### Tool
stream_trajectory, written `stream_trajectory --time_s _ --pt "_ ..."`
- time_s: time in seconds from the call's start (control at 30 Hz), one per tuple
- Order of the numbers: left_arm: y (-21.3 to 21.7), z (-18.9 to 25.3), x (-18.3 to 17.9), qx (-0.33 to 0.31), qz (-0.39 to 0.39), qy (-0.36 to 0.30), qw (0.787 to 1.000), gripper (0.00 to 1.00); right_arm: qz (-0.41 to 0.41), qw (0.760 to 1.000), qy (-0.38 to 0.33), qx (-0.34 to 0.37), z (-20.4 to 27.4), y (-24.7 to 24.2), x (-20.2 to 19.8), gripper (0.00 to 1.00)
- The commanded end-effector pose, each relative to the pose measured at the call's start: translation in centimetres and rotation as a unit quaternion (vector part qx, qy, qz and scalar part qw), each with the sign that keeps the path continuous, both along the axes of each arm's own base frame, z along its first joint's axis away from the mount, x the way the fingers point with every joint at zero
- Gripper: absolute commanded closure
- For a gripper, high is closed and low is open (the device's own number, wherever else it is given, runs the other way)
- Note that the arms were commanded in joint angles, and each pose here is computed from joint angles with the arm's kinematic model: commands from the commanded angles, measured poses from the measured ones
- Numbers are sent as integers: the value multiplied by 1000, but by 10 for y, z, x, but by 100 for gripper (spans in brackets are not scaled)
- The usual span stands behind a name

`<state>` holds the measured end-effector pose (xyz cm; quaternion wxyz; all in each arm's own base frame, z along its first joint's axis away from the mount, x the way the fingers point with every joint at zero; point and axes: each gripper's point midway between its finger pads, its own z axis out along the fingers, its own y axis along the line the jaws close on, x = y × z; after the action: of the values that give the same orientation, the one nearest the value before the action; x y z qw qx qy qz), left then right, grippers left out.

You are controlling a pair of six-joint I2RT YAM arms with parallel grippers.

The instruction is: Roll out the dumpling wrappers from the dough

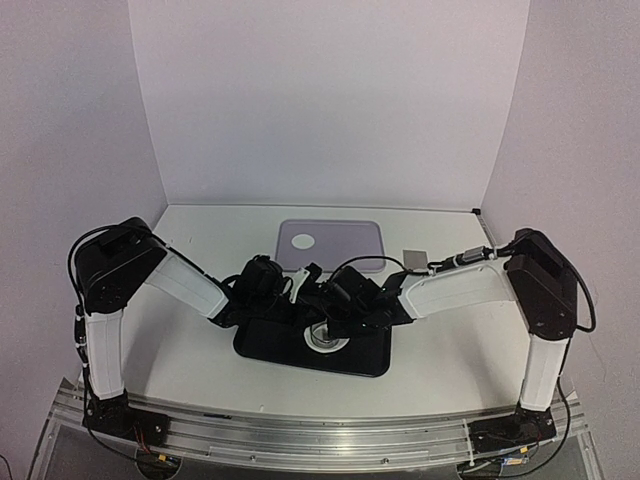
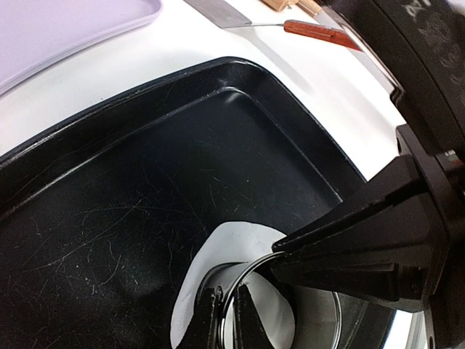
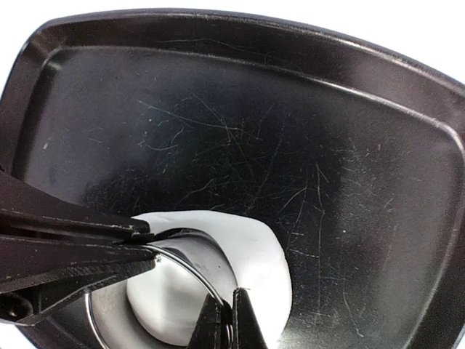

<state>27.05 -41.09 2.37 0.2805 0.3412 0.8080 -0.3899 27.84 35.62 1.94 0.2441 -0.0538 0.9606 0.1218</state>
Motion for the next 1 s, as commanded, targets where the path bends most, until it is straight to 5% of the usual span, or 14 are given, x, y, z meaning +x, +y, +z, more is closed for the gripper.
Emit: stream_trajectory --time_s 0.0,0.23,0.37,0.53,0.7,0.97 --pt "115 -149 -107 257 -5 228 939 100 14 979 45 -201 -52 -71 -28 100" --pt "103 -136 -108 233 -40 219 947 100 42 985 63 -155 -56 -48 -35 100" --pt "85 -121 -117 212 -94 202 951 100 19 978 99 -183 -81 -85 -51 100" --pt "87 -120 -100 219 -69 185 955 100 -5 969 119 -214 -95 -121 -63 100" --pt "113 -127 -76 225 -1 241 944 100 16 975 106 -195 -93 -85 -42 100" --pt "107 -115 -84 213 -16 261 941 100 45 981 61 -176 -62 -60 -17 100"
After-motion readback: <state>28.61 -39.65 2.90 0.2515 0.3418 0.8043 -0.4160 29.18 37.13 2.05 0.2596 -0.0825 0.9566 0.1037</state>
